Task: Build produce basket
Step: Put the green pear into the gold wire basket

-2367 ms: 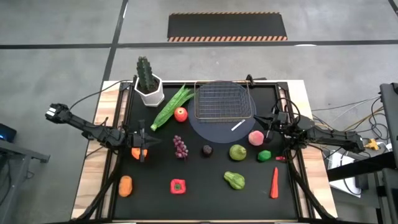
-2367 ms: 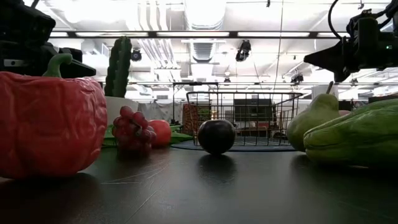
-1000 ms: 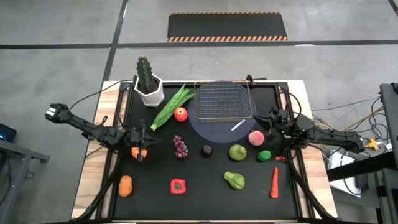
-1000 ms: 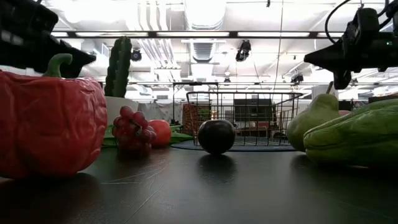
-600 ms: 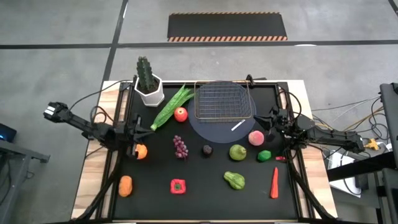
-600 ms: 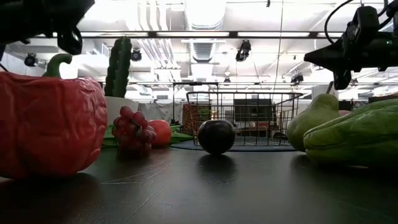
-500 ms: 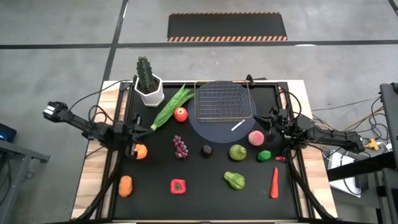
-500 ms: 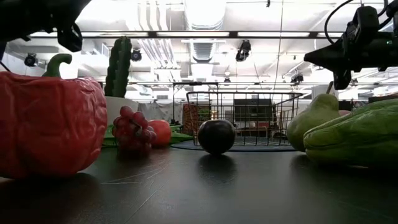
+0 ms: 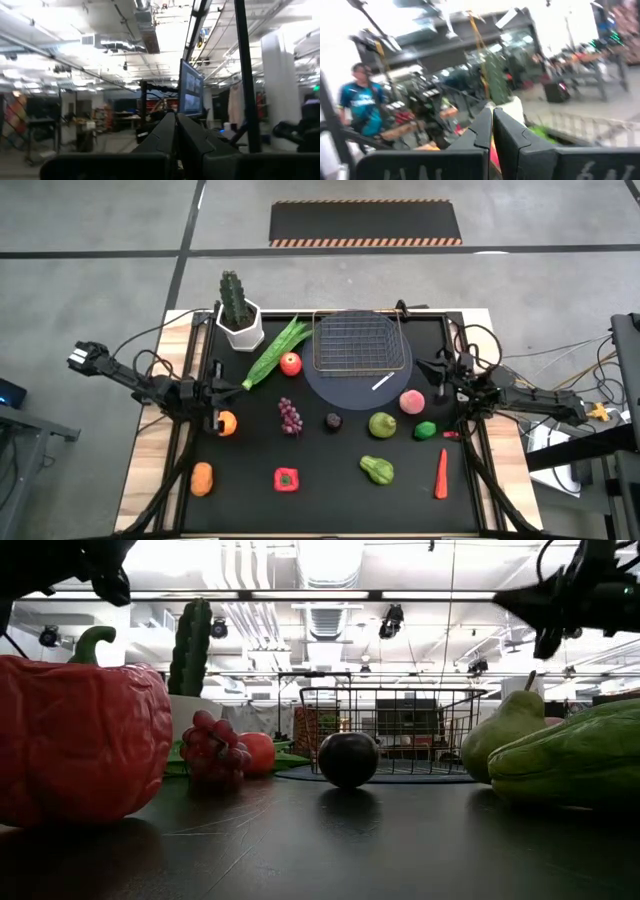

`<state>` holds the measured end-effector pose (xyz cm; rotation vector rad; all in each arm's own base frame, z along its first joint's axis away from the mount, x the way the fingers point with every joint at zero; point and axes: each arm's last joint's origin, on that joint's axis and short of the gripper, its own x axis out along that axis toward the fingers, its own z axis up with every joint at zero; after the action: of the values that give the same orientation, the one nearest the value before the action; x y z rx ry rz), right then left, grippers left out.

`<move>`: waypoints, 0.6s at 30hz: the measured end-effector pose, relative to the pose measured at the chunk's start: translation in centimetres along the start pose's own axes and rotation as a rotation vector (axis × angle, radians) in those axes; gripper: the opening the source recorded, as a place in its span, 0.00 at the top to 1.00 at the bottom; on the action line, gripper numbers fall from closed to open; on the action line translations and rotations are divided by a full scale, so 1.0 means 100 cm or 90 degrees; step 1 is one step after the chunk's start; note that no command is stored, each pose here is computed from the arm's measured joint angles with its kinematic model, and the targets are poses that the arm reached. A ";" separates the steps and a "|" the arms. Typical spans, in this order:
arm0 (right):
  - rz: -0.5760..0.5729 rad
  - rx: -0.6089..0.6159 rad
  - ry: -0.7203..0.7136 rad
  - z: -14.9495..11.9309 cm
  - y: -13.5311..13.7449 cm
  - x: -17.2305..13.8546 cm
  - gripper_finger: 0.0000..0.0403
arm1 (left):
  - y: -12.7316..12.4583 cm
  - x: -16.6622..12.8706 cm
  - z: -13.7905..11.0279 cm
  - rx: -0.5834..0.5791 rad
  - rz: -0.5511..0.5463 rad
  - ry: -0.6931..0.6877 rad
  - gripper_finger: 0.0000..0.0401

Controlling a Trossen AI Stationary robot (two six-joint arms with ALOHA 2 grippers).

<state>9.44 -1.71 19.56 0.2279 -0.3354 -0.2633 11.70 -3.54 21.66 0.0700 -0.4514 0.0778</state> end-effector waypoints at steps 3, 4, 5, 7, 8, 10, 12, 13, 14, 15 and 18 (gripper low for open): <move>0.031 -0.005 -0.029 0.005 0.003 0.001 0.98 | 0.000 0.000 0.001 0.019 0.001 -0.004 1.00; 0.042 -0.012 -0.033 0.006 0.003 0.002 0.98 | 0.000 0.000 0.000 0.019 0.001 -0.003 1.00; 0.054 -0.017 -0.034 0.006 0.004 0.002 0.98 | 0.000 0.000 0.000 0.020 0.000 -0.001 1.00; 0.075 -0.030 -0.037 0.006 0.005 0.003 0.98 | -0.001 0.001 -0.001 0.023 -0.001 0.005 1.00; 0.081 -0.033 -0.037 0.006 0.006 0.004 0.98 | -0.001 0.001 -0.002 0.025 -0.002 0.009 1.00; 0.084 -0.037 -0.044 0.007 0.006 0.005 0.98 | -0.002 0.002 -0.004 0.030 -0.005 0.017 1.00; 0.084 -0.048 -0.052 0.008 0.007 0.006 0.98 | -0.003 0.002 -0.006 0.037 -0.007 0.024 1.00; 0.084 -0.053 -0.052 0.009 0.007 0.007 0.98 | -0.003 0.002 -0.007 0.047 -0.008 0.028 1.00; 0.086 -0.059 -0.048 0.010 0.007 0.008 0.98 | -0.003 0.003 -0.008 0.058 -0.009 0.031 1.00; 0.089 -0.062 -0.048 0.012 0.008 0.009 0.98 | -0.004 0.003 -0.009 0.070 -0.011 0.035 1.00; 0.090 -0.082 -0.053 0.019 0.011 0.012 0.98 | -0.004 0.005 -0.007 0.103 -0.010 0.032 1.00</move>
<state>10.11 -1.41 21.94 0.0658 -0.4131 -0.1541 12.50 -3.87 21.21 0.2305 -0.3938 0.0998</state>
